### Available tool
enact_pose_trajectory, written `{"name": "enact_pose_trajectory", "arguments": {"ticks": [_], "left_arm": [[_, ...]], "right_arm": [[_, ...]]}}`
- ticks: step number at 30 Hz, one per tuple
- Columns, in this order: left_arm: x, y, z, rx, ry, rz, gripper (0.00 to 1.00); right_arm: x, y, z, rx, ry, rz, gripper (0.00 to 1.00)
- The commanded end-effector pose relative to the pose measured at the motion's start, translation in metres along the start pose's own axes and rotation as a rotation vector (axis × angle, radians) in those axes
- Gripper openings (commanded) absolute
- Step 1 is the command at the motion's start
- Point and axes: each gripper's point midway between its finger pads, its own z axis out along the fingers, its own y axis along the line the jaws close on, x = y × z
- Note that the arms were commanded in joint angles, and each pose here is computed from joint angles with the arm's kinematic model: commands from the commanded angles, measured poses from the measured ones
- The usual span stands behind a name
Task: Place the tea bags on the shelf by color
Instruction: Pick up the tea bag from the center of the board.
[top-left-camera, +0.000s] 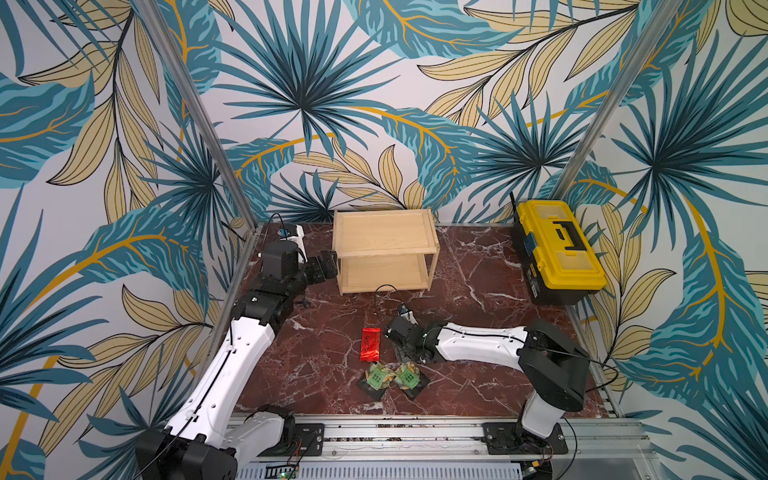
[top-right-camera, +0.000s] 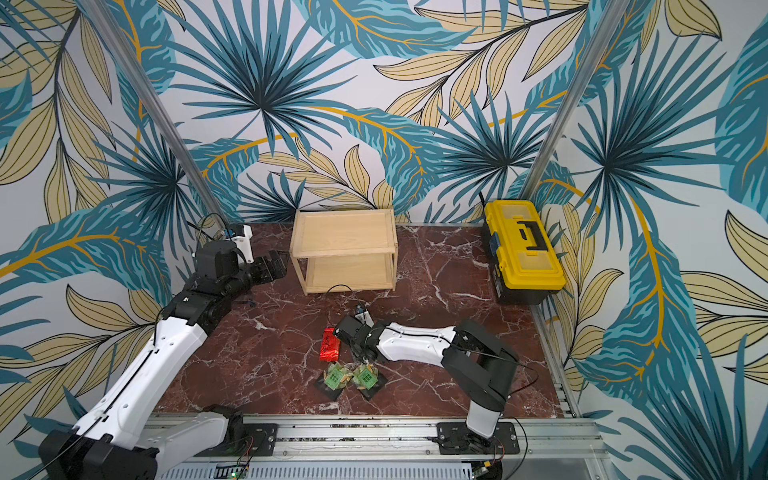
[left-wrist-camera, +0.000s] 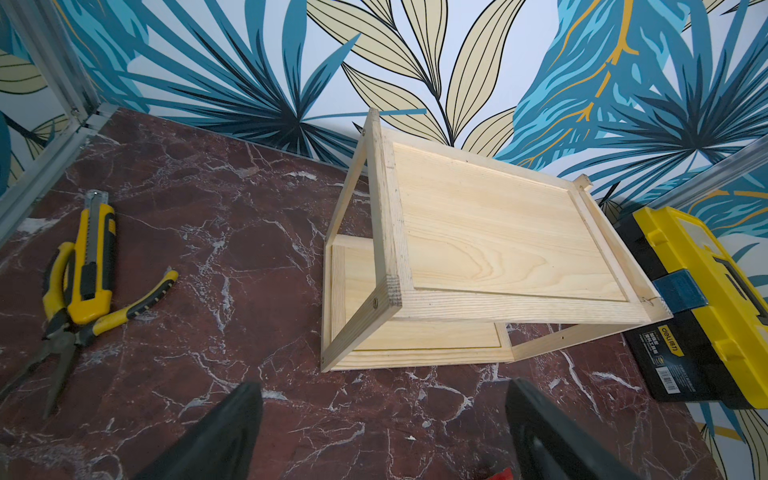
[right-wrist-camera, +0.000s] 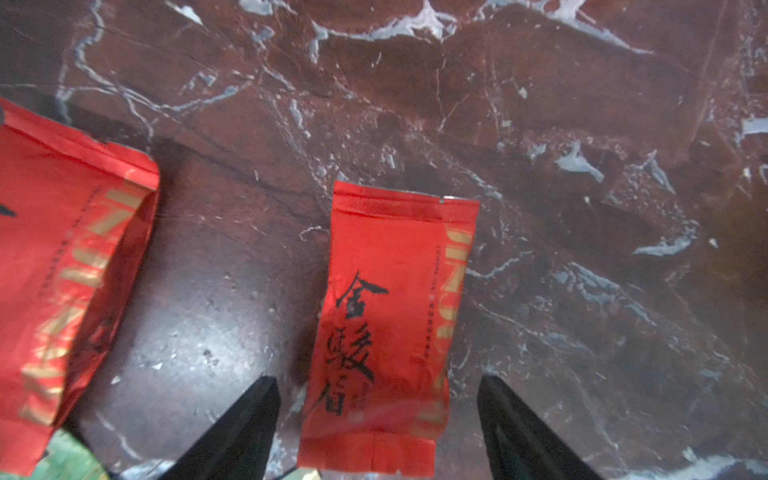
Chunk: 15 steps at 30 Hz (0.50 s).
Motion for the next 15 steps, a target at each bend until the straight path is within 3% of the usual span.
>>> {"name": "enact_pose_trajectory", "arguments": {"ticks": [1,7,15], "left_arm": [[0.013,0.005,0.003,-0.011,0.034,0.006,0.97],[0.014,0.005,0.003,-0.012,0.034,0.009,0.97],[0.016,0.002,0.006,0.006,0.047,0.009,0.97]], "right_arm": [[-0.007,0.004,0.003,-0.019,-0.009,0.037,0.8],[-0.008,0.005,0.01,-0.03,-0.012,0.051,0.79],[-0.007,0.002,0.02,-0.017,-0.005,0.061,0.63]]}}
